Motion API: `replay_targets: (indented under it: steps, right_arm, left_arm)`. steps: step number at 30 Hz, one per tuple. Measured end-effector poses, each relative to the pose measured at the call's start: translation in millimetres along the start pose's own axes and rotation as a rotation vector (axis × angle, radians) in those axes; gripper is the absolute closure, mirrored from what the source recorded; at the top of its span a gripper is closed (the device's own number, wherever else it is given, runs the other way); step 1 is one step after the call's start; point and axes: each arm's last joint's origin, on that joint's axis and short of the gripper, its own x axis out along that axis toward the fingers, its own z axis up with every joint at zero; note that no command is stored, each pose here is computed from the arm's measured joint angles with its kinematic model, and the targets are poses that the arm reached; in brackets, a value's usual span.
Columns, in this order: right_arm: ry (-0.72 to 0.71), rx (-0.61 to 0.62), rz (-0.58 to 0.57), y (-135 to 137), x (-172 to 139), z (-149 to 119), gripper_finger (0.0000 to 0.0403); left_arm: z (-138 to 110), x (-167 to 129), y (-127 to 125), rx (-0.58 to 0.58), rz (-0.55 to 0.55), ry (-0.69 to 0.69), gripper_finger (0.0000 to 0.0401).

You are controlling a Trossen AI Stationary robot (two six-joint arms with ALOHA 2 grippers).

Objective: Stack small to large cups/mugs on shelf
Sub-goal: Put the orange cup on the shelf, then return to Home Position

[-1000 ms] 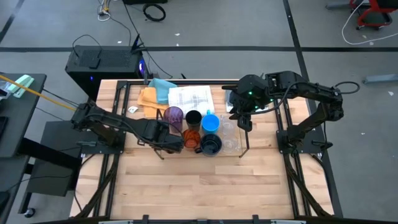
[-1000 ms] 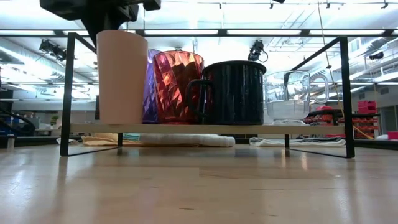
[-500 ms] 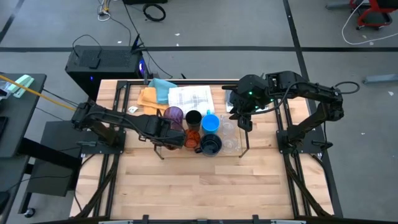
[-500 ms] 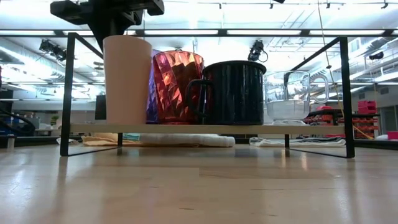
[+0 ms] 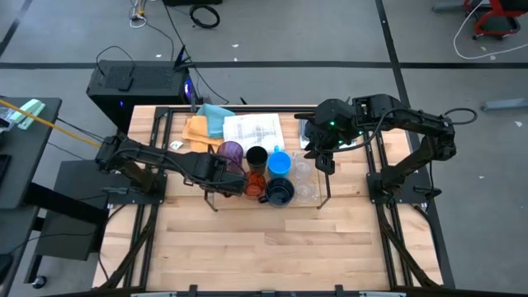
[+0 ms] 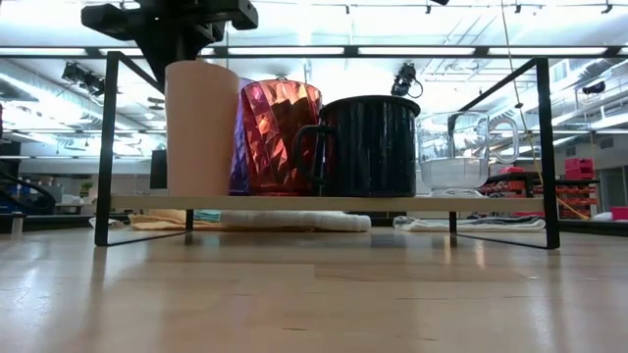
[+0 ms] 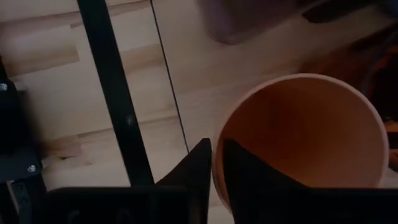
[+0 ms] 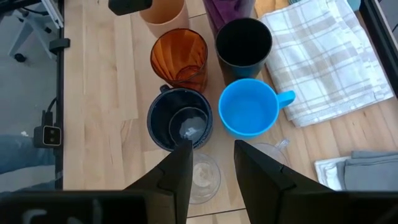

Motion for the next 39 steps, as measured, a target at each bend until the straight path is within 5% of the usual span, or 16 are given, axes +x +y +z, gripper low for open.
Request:
replay_targets:
  steps: [23,31,39]
  right_arm:
    - [0.003,-0.002,0.0,0.0,0.0,-0.3,0.0279]
    - [0.003,-0.002,-0.001,-0.1,0.0,-0.3,0.0279]
    - [0.001,-0.029,0.003,0.5,-0.1,-0.1,0.0279]
  left_arm:
    - [4.6,-27.4,16.1,-0.025,-0.126,-0.038,0.0283]
    - [4.2,-49.6,13.3,-0.027,-0.359,-0.146,0.0263]
    - [0.1,-82.8,-19.3,0.123,-0.763,-0.429,0.0259]
